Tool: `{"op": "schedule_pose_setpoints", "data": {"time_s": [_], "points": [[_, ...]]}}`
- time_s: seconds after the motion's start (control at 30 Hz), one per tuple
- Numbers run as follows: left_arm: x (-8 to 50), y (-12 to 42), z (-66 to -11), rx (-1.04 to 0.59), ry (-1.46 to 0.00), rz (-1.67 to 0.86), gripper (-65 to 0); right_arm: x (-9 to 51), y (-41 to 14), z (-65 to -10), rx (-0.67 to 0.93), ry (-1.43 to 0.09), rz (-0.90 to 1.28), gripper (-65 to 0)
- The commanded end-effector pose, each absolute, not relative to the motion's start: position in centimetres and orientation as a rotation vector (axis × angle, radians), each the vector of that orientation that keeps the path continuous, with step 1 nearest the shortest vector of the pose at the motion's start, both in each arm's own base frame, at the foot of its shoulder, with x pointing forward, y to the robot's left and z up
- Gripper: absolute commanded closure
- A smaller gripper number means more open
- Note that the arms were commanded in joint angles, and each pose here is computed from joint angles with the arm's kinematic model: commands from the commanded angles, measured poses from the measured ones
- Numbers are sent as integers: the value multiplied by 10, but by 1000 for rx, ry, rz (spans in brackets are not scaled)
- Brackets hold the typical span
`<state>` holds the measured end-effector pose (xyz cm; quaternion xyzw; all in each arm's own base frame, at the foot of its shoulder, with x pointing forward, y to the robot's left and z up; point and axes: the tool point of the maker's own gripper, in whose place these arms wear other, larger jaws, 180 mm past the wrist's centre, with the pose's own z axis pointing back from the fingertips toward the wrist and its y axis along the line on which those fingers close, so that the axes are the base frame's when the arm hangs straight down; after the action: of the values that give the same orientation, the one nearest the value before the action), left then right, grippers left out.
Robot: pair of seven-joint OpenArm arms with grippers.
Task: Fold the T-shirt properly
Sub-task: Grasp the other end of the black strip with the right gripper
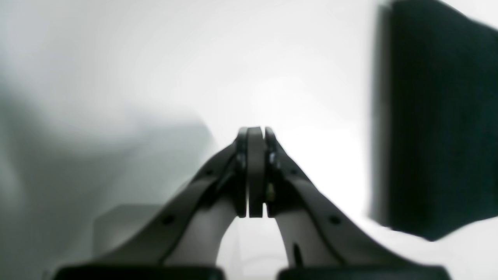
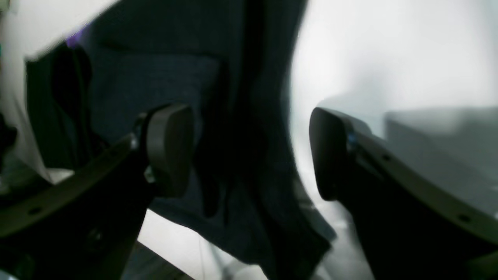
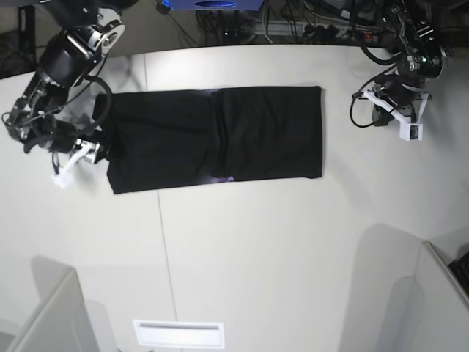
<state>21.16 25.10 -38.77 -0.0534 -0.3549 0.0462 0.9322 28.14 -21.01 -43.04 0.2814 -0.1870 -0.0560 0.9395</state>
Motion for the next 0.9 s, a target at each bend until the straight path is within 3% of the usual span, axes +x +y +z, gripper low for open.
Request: {"op": "schedule_pose_setpoints", "data": {"time_s": [0.0,0.2,0.87], "points": [[219,249,-379,-113,-767,78,0,275,-207,-434,551,-335,-69,-432],[232,228,-371,-158,-865,48,0,260,-187,-446,574,-282,-41,-432],[222,231,-398,-175,-794,87,0,239,-163,-461,589,-201,35,-432]]}}
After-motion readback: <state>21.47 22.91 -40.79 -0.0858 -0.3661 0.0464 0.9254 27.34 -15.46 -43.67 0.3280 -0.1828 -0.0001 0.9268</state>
